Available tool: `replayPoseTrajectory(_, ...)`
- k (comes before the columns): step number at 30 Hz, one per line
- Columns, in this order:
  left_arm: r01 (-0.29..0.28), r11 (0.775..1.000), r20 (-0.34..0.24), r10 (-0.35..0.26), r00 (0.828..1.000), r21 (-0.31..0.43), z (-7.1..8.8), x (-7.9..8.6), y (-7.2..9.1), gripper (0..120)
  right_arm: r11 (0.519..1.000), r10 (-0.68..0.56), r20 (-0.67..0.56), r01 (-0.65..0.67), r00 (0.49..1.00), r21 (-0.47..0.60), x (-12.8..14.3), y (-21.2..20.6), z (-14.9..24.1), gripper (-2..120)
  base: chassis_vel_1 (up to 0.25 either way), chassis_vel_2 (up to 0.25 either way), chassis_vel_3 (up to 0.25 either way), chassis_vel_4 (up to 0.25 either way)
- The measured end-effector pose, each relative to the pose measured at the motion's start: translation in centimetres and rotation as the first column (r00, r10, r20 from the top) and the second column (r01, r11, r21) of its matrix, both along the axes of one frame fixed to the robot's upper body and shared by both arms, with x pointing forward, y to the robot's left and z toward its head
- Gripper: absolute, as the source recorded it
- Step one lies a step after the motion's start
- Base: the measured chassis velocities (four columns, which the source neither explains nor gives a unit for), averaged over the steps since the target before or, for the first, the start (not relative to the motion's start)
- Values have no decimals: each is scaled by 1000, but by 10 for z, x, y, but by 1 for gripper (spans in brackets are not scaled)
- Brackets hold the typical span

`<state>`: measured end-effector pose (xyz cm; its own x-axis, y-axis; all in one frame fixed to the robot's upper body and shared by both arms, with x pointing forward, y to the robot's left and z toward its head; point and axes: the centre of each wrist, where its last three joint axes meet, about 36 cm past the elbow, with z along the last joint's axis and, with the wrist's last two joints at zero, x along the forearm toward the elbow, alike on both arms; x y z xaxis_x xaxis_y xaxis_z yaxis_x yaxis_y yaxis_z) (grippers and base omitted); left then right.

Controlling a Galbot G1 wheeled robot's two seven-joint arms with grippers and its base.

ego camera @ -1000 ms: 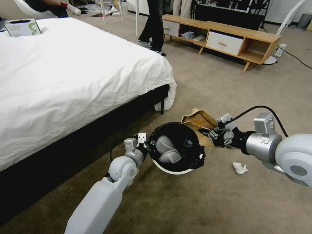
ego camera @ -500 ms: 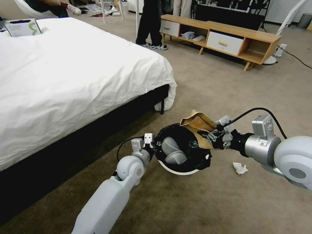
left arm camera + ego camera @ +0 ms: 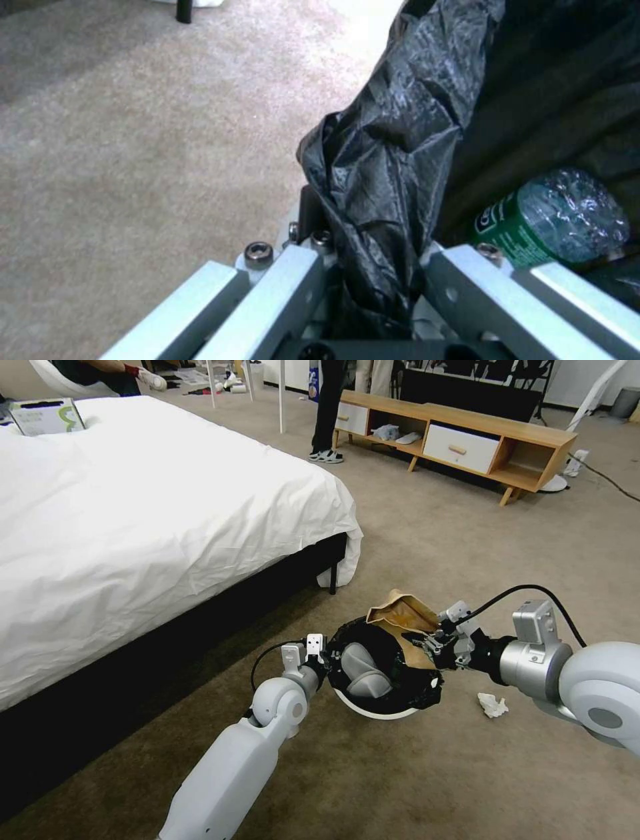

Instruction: Pick up the trash bin and place the garbage on the floor into it.

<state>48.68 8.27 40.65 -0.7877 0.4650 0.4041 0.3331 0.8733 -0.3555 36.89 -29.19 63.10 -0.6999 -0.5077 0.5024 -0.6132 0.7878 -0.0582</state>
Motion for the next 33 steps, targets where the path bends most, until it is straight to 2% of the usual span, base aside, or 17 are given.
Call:
replayPoseTrajectory(9, 14, 1000, 10, -14, 1000, -12, 7, 7, -14, 2, 1000, -1, 1, 1, 1000, 1, 0, -1, 0, 0, 0, 0, 0, 0)
replayPoseTrajectory(20, 13, 1000, 12, -13, 1000, -17, 9, 8, -15, 2, 1000, -1, -1, 1, 1000, 0, 1, -1, -2, 0, 0, 0, 0, 0)
replayPoseTrajectory(25, 14, 1000, 12, -14, 1000, -22, 10, 8, -17, 2, 1000, -6, 3, 6, 1000, -4, 2, -2, -3, 19, 0, 0, 0, 0)
replayPoseTrajectory(26, 14, 1000, 12, -14, 1000, -22, 10, 8, -17, 2, 1000, -6, 3, 6, 1000, -4, 2, -2, -3, 19, 0, 0, 0, 0)
replayPoseTrajectory(30, 13, 1000, 10, -13, 1000, -23, 9, 9, -17, 2, 1000, -7, 6, 7, 1000, -3, 3, -2, -2, 39, 0, 0, 0, 0)
replayPoseTrajectory(31, 13, 1000, 10, -13, 1000, -23, 9, 9, -17, 2, 1000, -7, 6, 7, 1000, -3, 3, -2, -2, 39, 0, 0, 0, 0)
replayPoseTrajectory(33, 12, 1000, 11, -12, 1000, -23, 9, 10, -17, 2, 1000, -8, 6, 8, 1000, -2, 3, -3, -2, 48, 0, 0, 0, 0)
